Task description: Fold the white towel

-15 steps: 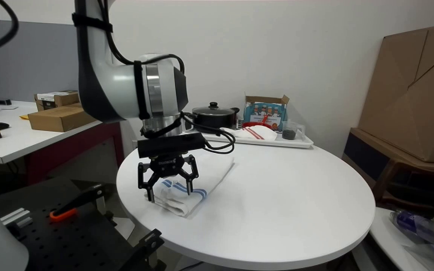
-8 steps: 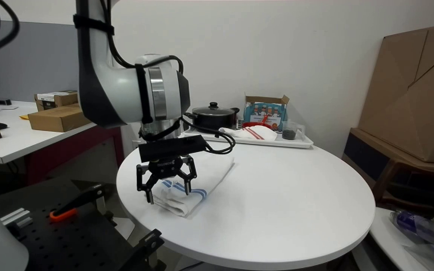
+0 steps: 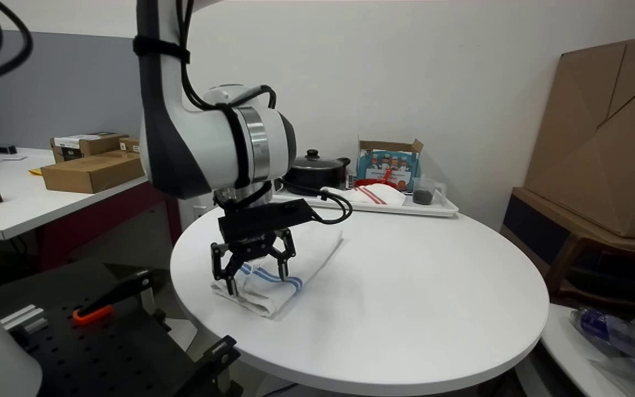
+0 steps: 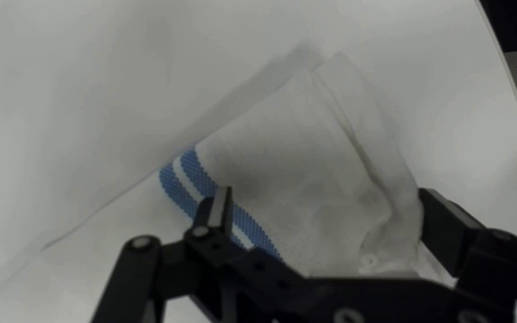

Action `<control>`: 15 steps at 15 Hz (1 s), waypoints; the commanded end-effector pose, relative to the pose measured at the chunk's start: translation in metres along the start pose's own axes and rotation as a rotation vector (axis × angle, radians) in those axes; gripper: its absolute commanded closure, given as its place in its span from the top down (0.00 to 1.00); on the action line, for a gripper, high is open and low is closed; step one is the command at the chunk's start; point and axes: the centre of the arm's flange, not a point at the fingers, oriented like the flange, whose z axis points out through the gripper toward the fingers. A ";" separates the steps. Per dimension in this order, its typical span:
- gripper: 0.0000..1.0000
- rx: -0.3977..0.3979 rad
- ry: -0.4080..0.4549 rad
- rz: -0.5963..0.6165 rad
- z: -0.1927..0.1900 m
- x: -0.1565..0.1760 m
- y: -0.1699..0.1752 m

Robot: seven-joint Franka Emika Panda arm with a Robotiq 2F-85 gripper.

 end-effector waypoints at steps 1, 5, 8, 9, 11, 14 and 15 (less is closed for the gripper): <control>1.00 -0.012 -0.002 -0.005 0.026 -0.001 -0.012; 0.98 0.006 -0.038 -0.003 0.032 -0.005 -0.022; 0.70 0.012 -0.051 -0.001 0.036 -0.006 -0.027; 0.68 0.010 -0.054 0.010 0.035 -0.005 -0.027; 0.53 0.001 -0.062 0.037 0.032 -0.003 -0.026; 0.31 -0.003 -0.086 0.089 0.024 0.000 -0.023; 0.24 0.003 -0.105 0.120 0.017 0.001 -0.021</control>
